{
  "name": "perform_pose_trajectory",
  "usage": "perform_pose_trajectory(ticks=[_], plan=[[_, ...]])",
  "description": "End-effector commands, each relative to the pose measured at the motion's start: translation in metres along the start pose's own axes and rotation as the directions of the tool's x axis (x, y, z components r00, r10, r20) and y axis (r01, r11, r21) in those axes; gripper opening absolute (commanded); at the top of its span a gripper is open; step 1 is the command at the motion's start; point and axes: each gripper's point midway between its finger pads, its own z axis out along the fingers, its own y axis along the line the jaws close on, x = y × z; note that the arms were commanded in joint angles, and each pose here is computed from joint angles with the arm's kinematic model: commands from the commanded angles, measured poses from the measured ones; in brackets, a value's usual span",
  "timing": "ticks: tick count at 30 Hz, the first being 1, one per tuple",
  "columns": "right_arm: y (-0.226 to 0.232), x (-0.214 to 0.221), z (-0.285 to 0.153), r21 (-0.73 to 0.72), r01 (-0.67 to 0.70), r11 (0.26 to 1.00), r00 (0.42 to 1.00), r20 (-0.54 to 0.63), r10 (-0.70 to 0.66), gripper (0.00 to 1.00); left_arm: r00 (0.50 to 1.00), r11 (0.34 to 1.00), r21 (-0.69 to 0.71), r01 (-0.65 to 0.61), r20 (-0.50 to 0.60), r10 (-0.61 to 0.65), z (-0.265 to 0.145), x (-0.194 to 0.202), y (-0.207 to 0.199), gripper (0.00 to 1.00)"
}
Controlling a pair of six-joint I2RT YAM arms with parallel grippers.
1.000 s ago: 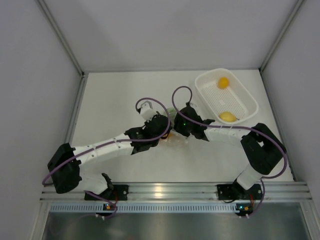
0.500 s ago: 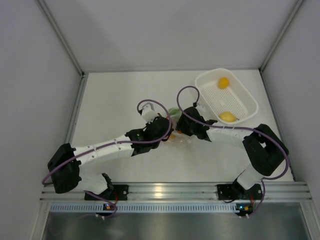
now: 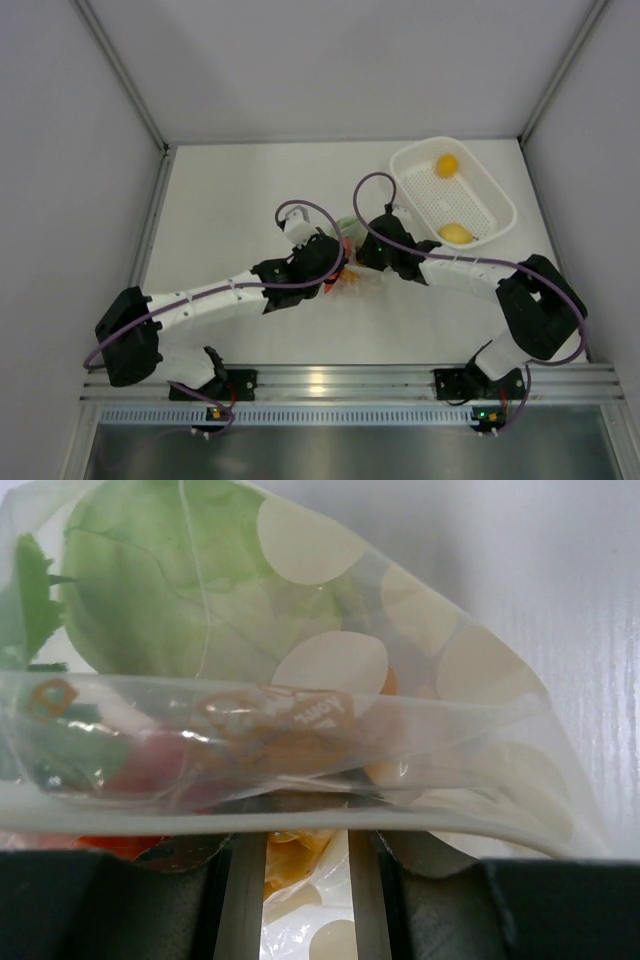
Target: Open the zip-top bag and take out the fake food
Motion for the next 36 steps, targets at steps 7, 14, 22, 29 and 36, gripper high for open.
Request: perform_pose_trajectory(ticks=[7,14,22,29,36], plan=[[0.031,-0.033,-0.052,-0.159,0.135,0.978,0.982,0.153,-0.111,0.0,0.998,0.998,0.055,0.013,0.066,-0.017,-0.008,-0.023,-0.022,0.0],[0.06,-0.051,-0.087,-0.282,0.291,0.914,0.94,0.264,-0.218,0.0,0.997,0.997,0.063,-0.036,0.068,0.032,-0.009,-0.026,-0.027,0.0],[0.066,-0.053,-0.12,-0.302,0.534,0.79,0.821,0.408,-0.399,0.0,0.973,0.964,0.146,-0.224,0.093,0.213,-0.025,-0.046,-0.06,0.0],[0.058,-0.058,-0.136,-0.229,0.65,0.724,0.713,0.511,-0.479,0.0,0.937,0.923,0.165,-0.348,0.092,0.337,-0.037,-0.055,-0.067,0.0],[0.07,-0.046,-0.16,-0.251,0.75,0.612,0.617,0.597,-0.512,0.0,0.934,0.915,0.188,-0.357,0.066,0.351,-0.043,-0.054,-0.064,0.0]])
